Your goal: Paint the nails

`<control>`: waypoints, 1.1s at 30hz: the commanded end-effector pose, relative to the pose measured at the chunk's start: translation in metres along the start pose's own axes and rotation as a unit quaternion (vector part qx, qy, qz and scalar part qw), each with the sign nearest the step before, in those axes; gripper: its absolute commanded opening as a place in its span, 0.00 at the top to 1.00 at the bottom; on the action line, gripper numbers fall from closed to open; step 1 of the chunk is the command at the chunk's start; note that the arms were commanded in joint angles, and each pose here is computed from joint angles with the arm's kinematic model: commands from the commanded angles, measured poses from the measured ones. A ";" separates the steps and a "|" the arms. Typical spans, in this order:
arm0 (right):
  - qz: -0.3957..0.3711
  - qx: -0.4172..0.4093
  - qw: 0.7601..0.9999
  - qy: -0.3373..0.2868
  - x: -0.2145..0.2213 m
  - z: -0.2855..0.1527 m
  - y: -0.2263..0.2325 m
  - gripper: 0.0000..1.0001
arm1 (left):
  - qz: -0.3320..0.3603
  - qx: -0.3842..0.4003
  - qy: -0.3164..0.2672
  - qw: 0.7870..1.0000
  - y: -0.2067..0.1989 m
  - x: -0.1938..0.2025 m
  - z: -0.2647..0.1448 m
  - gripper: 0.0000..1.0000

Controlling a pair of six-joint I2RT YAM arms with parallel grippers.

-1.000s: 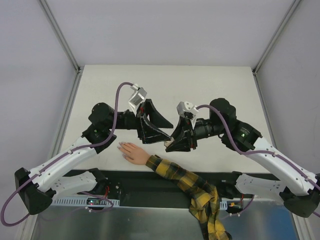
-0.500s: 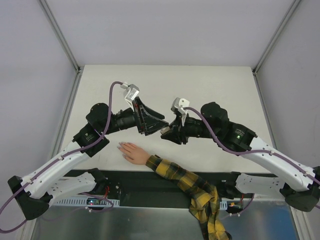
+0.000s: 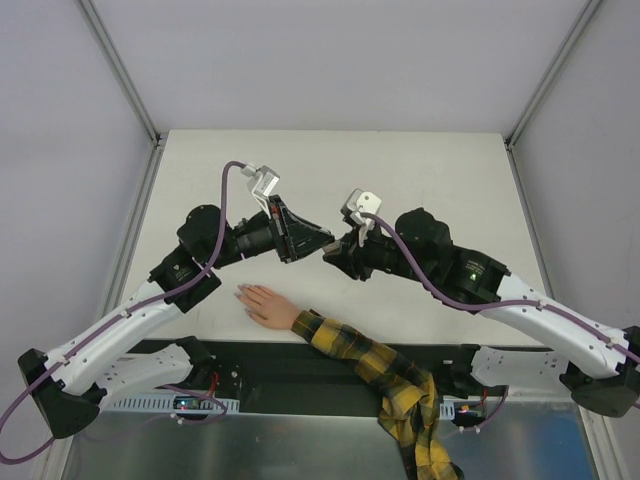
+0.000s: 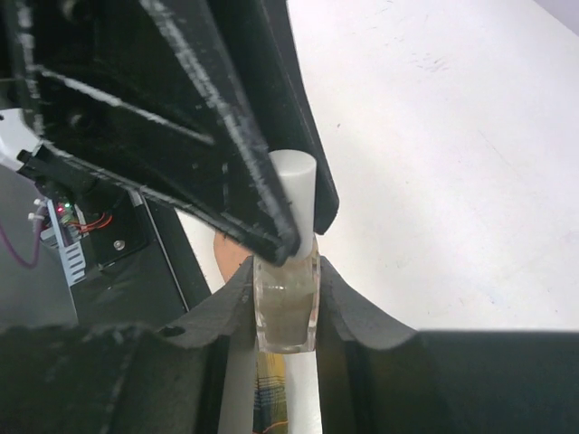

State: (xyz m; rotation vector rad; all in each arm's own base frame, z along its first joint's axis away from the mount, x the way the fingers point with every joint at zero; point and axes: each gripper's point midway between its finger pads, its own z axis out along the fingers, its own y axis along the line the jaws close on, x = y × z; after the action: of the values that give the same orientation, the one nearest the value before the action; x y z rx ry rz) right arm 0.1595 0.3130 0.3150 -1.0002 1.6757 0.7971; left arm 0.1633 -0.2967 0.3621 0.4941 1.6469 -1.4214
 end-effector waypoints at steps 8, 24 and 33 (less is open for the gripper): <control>-0.014 -0.055 0.997 -0.053 -0.035 -0.010 0.021 1.00 | 0.001 0.052 -0.012 0.999 -0.016 -0.004 0.003 1.00; -0.033 -0.355 0.932 -0.058 -0.037 -0.064 0.124 1.00 | 0.008 0.220 0.026 0.975 -0.070 0.005 -0.008 1.00; -0.028 -0.224 0.974 -0.012 -0.013 -0.032 0.081 1.00 | 0.031 0.132 0.022 0.991 -0.054 -0.005 -0.010 0.39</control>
State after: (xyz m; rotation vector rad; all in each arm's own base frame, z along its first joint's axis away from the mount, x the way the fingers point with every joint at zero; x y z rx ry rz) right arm 0.0644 0.3203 0.3325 -1.3367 1.5236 1.2701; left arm 0.0964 -0.3061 0.3953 0.8454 1.4104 -1.7357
